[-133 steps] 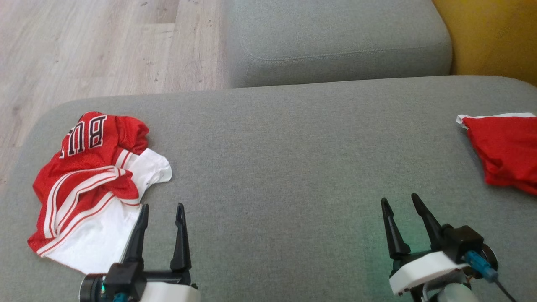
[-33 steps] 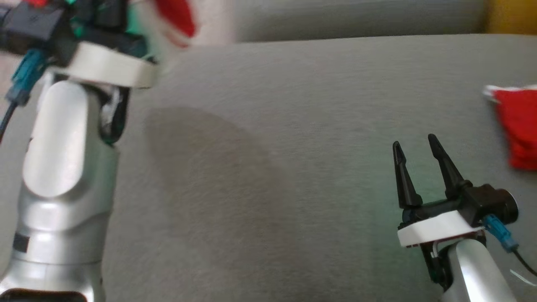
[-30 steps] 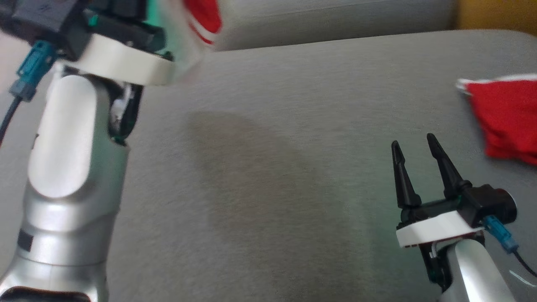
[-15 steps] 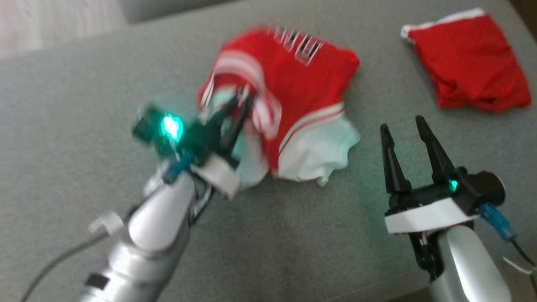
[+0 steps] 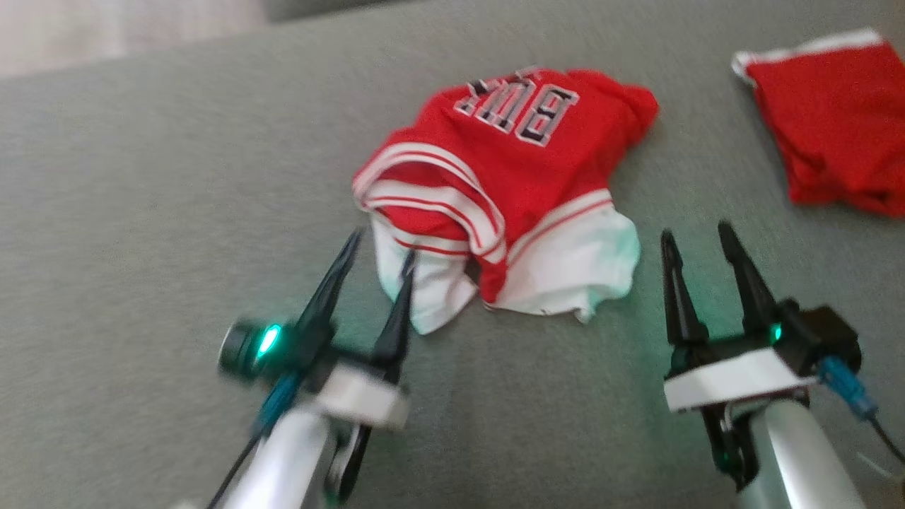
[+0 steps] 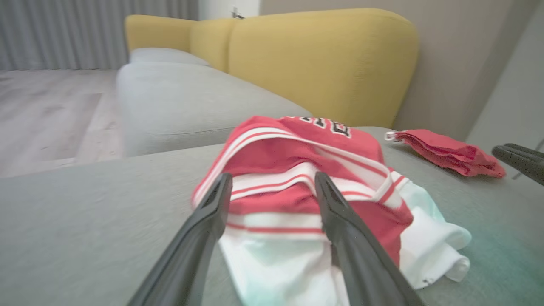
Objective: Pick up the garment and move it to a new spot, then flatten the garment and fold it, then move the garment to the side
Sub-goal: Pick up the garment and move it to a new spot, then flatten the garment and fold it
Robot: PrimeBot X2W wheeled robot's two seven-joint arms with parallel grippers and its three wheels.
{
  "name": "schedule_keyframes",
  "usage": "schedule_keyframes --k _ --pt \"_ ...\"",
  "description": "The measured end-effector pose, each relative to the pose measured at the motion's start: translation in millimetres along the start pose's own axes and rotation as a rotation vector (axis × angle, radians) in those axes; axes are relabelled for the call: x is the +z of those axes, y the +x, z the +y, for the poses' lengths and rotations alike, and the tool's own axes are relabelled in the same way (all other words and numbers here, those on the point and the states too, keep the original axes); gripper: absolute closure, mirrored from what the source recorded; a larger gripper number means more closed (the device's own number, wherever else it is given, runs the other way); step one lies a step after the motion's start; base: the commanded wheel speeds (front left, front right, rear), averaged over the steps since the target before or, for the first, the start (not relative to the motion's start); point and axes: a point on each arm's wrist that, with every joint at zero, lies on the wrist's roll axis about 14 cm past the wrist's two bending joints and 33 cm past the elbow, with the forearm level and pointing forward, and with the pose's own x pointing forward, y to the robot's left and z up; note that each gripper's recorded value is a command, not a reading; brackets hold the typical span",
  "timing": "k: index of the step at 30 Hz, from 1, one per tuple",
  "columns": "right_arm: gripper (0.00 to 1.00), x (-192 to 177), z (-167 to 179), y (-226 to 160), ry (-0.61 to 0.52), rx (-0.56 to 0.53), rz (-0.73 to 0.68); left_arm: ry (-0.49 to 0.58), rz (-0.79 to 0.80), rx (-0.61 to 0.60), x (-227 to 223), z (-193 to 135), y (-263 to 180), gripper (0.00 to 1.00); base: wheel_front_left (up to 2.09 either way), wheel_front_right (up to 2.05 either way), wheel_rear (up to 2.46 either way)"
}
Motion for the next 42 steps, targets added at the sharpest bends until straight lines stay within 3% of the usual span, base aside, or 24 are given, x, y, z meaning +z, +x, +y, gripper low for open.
schedule_keyframes --k 7,12,19,42 --pt "0.0 7 26 -21 0.035 0.063 -0.022 -0.035 -0.121 0.342 37 61 -90 0.0 0.0 0.0 0.0" --pt "0.0 0 45 -41 0.036 0.119 -0.003 -0.009 -0.166 0.459 47 72 -143 0.0 0.0 0.0 0.0" --pt "0.0 6 67 -46 0.025 0.188 -0.021 0.076 -0.212 0.481 62 72 -163 0.0 0.0 0.0 0.0" --pt "0.0 -2 65 -57 0.026 0.178 0.001 0.067 -0.182 0.481 52 70 -168 0.0 0.0 0.0 0.0"
